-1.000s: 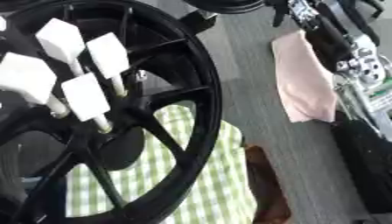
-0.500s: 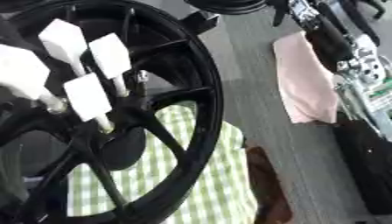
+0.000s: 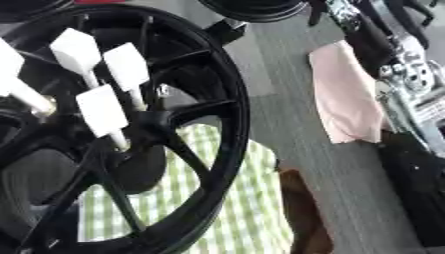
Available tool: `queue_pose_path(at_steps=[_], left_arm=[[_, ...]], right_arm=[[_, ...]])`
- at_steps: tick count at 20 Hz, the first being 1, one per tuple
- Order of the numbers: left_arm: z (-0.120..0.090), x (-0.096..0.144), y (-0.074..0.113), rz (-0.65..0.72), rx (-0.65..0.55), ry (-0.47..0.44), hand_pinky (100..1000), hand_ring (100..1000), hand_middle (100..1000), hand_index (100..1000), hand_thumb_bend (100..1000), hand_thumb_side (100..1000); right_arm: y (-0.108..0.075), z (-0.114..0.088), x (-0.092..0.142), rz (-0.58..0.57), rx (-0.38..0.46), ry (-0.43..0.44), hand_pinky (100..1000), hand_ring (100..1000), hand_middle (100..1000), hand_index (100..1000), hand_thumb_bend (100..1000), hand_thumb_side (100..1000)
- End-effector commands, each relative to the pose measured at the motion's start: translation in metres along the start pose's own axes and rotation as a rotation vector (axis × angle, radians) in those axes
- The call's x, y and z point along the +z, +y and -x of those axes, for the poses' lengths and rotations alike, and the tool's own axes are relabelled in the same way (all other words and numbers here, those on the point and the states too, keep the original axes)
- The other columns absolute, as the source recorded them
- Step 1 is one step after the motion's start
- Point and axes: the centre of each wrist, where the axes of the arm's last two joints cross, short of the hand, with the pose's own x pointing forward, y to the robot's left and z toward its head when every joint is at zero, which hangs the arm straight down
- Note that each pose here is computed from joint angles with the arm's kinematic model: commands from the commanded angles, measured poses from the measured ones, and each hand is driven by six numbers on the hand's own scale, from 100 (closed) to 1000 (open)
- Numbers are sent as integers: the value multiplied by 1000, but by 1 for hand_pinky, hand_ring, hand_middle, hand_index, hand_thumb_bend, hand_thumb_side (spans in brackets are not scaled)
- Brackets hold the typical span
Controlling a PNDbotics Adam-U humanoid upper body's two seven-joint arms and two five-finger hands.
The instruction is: Pull the pin out of the wheel hub.
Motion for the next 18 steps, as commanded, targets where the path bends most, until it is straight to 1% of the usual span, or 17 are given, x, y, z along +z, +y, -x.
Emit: queue_pose_path(at_steps=[1, 4, 8, 12, 14, 18], left_arm=[[2, 17, 13, -50, -3, 35, 596, 145, 100, 253, 216, 100], [10, 27, 17, -93, 17, 61, 600, 142, 100, 251, 185, 100], [22, 43, 22, -165, 59, 115, 604, 138, 100, 250, 171, 101], [43, 62, 28, -252, 112, 190, 609, 135, 100, 249, 149, 101], [59, 75, 31, -310, 141, 245, 612, 133, 100, 249, 138, 101], [105, 102, 29, -431, 214, 412, 623, 133, 100, 250, 110, 104]], right_arm=[[-8, -10, -3, -1, 37, -22, 945, 940, 392, 635, 100, 698], [-9, -9, -1, 3, 40, -18, 945, 940, 392, 635, 100, 697], [-11, -8, 1, 11, 46, -11, 945, 940, 393, 636, 100, 695], [-12, -7, 4, 22, 55, -5, 944, 939, 394, 636, 100, 693], [-13, -6, 6, 30, 61, -1, 944, 939, 394, 636, 100, 692], [-14, -5, 8, 48, 64, 1, 943, 938, 394, 636, 100, 691]])
